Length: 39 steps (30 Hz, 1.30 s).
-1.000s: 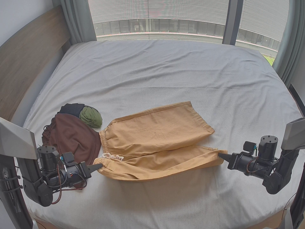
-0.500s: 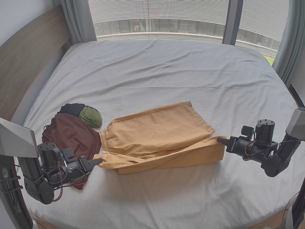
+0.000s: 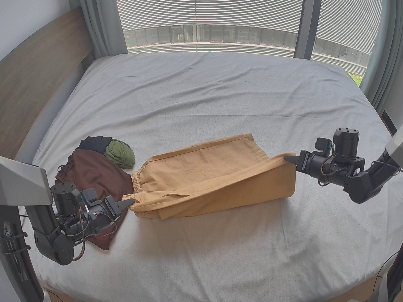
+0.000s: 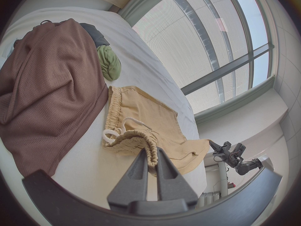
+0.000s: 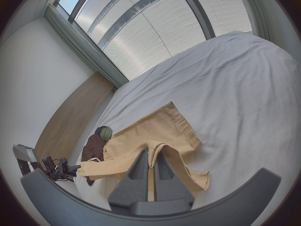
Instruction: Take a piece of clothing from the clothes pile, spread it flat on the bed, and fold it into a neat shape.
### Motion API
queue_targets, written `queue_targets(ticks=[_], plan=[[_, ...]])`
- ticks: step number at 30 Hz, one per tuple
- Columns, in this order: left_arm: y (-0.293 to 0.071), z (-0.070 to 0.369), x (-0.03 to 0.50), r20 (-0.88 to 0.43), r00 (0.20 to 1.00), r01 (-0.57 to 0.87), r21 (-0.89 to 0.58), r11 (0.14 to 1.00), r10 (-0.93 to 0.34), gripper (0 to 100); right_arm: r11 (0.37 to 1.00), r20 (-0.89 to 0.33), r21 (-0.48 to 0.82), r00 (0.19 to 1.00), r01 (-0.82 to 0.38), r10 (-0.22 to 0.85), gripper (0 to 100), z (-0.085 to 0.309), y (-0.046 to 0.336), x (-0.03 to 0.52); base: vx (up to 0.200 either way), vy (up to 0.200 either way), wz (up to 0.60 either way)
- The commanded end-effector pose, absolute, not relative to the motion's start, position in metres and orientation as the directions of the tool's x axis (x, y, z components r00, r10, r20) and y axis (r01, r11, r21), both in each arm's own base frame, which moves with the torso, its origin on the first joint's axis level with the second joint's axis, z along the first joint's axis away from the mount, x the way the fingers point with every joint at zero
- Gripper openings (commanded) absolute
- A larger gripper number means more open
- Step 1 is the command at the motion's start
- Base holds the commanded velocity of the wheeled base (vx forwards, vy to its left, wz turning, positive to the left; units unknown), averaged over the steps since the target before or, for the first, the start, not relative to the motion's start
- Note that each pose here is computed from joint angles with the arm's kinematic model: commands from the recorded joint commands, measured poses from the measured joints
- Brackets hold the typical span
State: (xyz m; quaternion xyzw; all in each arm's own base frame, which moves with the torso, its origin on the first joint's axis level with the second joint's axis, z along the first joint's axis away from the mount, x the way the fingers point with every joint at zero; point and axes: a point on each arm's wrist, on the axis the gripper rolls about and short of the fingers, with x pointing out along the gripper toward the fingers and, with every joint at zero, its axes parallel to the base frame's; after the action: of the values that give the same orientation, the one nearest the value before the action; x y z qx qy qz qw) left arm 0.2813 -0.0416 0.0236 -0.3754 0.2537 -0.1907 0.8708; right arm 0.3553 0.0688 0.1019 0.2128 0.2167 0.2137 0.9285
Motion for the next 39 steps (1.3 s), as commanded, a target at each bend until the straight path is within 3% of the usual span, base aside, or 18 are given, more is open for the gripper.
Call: queue_targets(ticks=[1,39], plan=[[-0.045,0.026,0.289,-0.276,0.815,0.140,-0.760,0.635,-0.510,0,0.814,-0.264,0.476,0.829,-0.332,0.493,0,0.124,0.072,0.370,0.000,0.000,0.00],[-0.047,0.025,0.320,-0.220,0.889,0.074,-0.797,0.599,-0.402,0,0.836,-0.300,0.418,0.814,-0.356,0.497,0,0.158,0.088,0.439,0.000,0.000,0.00]])
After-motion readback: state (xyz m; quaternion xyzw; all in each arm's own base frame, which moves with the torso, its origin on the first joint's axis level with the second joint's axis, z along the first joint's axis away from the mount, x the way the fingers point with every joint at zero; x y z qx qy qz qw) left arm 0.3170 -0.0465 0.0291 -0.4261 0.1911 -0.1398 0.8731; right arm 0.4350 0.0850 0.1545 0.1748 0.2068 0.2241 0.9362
